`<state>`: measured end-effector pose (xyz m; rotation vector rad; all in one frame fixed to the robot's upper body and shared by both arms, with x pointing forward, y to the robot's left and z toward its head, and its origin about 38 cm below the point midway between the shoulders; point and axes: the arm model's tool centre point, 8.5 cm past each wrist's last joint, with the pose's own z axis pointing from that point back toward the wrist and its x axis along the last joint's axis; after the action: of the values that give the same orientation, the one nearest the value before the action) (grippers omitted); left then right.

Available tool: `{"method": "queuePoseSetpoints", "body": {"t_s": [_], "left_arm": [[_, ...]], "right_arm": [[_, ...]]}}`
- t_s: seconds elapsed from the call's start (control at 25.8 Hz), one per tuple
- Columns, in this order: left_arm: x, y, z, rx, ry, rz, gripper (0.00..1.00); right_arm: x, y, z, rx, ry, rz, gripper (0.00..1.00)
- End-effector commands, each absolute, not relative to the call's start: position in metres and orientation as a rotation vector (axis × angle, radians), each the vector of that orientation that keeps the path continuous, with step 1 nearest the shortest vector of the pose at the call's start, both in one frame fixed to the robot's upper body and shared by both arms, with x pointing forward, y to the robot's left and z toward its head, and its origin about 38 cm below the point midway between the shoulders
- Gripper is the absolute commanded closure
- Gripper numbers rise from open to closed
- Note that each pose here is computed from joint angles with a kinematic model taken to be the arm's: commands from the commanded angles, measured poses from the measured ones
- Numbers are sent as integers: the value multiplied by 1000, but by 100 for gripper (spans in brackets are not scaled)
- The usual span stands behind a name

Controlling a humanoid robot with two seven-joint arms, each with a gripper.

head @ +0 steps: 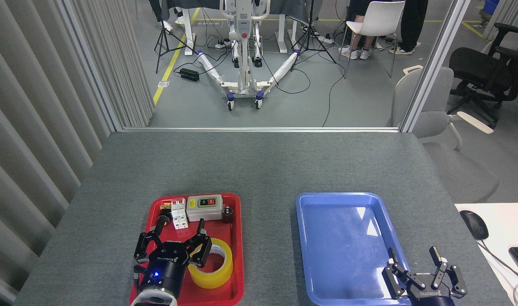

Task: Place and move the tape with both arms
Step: 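Lower the left gripper toward the yellow tape roll in the red tray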

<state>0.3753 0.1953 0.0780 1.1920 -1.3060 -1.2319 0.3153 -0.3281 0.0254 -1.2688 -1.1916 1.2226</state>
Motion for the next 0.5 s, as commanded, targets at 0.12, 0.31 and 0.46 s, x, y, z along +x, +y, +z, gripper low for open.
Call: {"method": "queuePoseSetpoints", "body": {"t_s": [0.12, 0.31, 0.46], "left_arm": [[373, 192, 55, 946, -1139, -1307, 0], [373, 195, 43, 842, -1083, -1330, 0], [390, 196, 46, 856, -1074, -1350, 0]], "right_arm": [[315, -327, 25, -1268, -1193, 1224, 0], [315, -323, 24, -1261, -1195, 1212, 0], [317, -322, 25, -1263, -1200, 1207, 0]]}}
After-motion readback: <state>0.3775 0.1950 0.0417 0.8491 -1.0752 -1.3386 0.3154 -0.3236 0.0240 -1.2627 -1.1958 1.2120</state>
